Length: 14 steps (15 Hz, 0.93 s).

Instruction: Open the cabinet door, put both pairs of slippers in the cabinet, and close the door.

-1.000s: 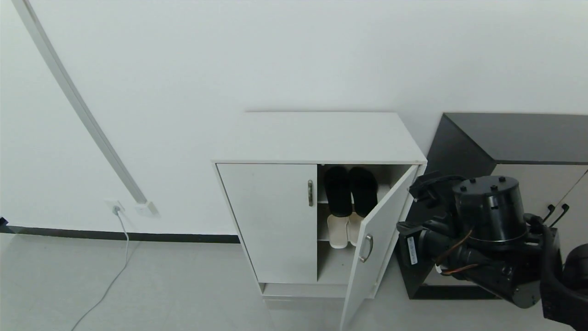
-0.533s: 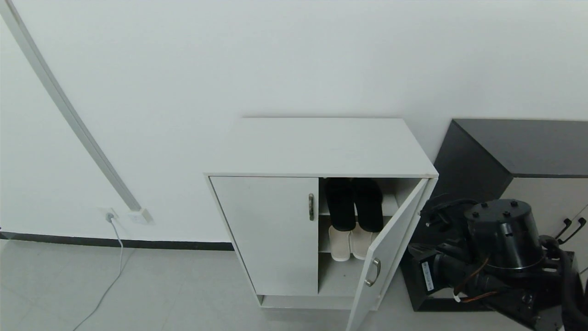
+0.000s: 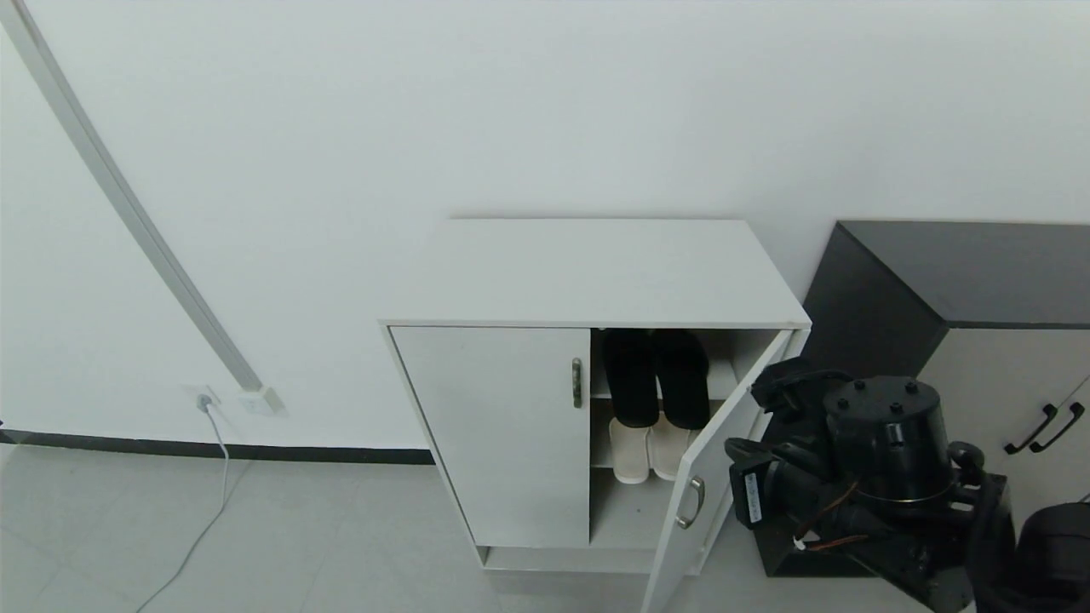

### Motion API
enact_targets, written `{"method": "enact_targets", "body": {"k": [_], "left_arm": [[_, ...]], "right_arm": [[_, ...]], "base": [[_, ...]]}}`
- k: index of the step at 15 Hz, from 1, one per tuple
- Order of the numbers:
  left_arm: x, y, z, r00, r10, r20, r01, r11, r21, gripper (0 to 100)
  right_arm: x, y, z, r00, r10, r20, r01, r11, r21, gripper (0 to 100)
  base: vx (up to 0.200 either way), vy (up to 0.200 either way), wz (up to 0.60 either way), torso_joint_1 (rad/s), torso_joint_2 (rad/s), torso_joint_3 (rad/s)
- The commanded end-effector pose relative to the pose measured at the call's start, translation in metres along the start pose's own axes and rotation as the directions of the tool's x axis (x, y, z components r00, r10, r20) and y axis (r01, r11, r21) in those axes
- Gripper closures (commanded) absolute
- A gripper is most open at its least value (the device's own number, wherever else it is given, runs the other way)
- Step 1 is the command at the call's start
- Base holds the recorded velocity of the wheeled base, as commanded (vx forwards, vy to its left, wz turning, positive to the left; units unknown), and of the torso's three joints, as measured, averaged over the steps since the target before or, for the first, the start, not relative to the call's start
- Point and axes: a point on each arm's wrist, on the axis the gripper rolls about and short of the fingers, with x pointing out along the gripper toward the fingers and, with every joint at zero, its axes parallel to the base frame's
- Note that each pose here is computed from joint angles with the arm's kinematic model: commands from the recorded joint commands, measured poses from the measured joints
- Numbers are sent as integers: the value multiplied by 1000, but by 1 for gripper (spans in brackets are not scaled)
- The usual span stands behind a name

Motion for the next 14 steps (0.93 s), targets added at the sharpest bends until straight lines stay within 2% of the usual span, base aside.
{"method": "enact_targets", "body": {"k": [1, 9, 12, 14], "left_arm": [[0, 0, 0, 1000, 0, -1, 0, 1000, -1, 100], [0, 0, 0, 1000, 0, 0, 0, 1000, -1, 100], [0, 0, 0, 1000, 0, -1, 0, 1000, -1, 100], [0, 0, 0, 1000, 0, -1, 0, 1000, -1, 100]], "right_arm": [[21, 7, -13, 999, -5, -45, 4, 1000, -18, 100], [61, 24, 4, 1000, 6, 7, -6, 1000, 6, 100], [79, 30, 1, 1000, 2, -1, -2, 1000, 3, 100], [97, 35, -1, 1000, -4, 23, 4, 1000, 14, 100]], "base": [[0, 0, 0, 0, 0, 0], [0, 0, 0, 0, 0, 0], [0, 0, 0, 0, 0, 0], [0, 0, 0, 0, 0, 0]]}}
